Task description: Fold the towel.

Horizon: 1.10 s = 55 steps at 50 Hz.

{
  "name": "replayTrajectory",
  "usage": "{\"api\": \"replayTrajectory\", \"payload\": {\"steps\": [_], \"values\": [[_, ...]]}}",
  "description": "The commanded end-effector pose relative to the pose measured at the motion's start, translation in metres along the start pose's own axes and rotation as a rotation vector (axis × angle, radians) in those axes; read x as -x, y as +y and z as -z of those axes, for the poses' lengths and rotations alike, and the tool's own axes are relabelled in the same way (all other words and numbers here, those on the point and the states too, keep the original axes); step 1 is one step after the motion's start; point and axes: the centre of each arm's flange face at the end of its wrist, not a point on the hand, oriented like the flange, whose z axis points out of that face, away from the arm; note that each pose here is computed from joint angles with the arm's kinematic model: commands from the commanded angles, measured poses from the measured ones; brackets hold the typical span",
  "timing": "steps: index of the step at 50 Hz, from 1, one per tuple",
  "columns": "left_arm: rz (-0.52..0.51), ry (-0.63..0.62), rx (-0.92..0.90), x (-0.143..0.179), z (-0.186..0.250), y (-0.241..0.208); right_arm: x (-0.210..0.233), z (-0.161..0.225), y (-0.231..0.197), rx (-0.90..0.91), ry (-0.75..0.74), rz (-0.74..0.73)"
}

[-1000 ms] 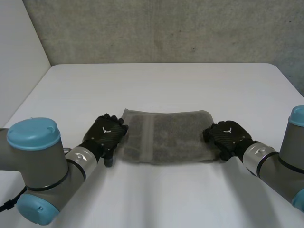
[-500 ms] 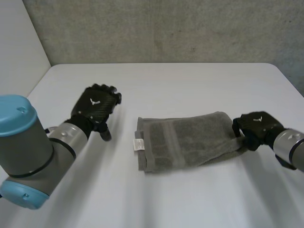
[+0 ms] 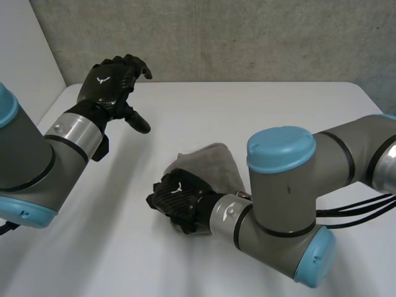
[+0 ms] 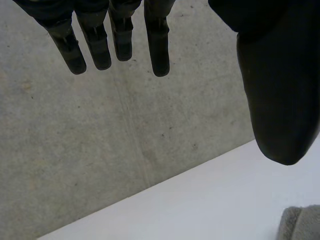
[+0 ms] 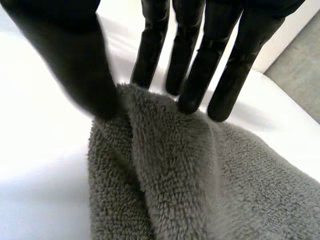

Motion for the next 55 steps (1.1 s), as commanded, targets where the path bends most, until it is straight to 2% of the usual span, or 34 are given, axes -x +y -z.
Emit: {"api": "replayTrajectory", "payload": {"steps": [1,3,6,13,15,21,30,35,40,44,47,48,50,51,53,54,55], "values": [[0.012,0.034,0.047,-0.012,-0.004,0.019,-0.039,0.022,0.000,-0.001,0.160,-0.081],[0.018,0.052,0.055,-0.018,-0.005,0.023,-0.075,0.044,0.006,0.010,0.268,-0.145],[0.040,0.089,0.080,-0.033,-0.005,0.034,-0.093,0.062,0.012,0.023,0.334,-0.201],[0.133,0.133,0.182,-0.055,0.001,0.068,-0.111,0.072,0.027,0.050,0.387,-0.286],[0.163,0.152,0.238,-0.066,0.007,0.087,-0.114,0.071,0.030,0.052,0.391,-0.298],[0.166,0.153,0.365,-0.073,0.020,0.121,-0.119,0.051,0.051,0.080,0.367,-0.357],[0.161,0.109,0.442,-0.068,0.027,0.144,-0.125,0.020,0.084,0.127,0.349,-0.454],[0.159,0.101,0.440,-0.068,0.026,0.144,-0.128,0.017,0.085,0.125,0.356,-0.459],[0.158,0.106,0.396,-0.068,0.022,0.125,-0.132,0.026,0.065,0.085,0.372,-0.451],[0.157,0.112,0.316,-0.068,0.019,0.085,-0.144,0.053,0.024,-0.007,0.425,-0.436],[0.156,0.110,0.262,-0.066,0.018,0.058,-0.148,0.062,0.011,-0.042,0.448,-0.430],[0.156,0.110,0.262,-0.066,0.018,0.058,-0.152,0.069,0.001,-0.068,0.478,-0.428],[0.149,0.105,0.187,-0.062,0.020,0.017,-0.169,0.094,-0.017,-0.109,0.603,-0.414],[0.149,0.105,0.187,-0.062,0.021,0.016,-0.169,0.094,-0.017,-0.109,0.604,-0.414],[0.121,0.061,0.135,-0.047,0.021,-0.015,-0.187,0.123,-0.037,-0.155,0.760,-0.378],[0.121,0.061,0.135,-0.047,0.021,-0.015,-0.187,0.123,-0.037,-0.155,0.761,-0.378],[0.101,0.022,0.107,-0.036,0.021,-0.031,-0.195,0.136,-0.046,-0.177,0.831,-0.364]]}}
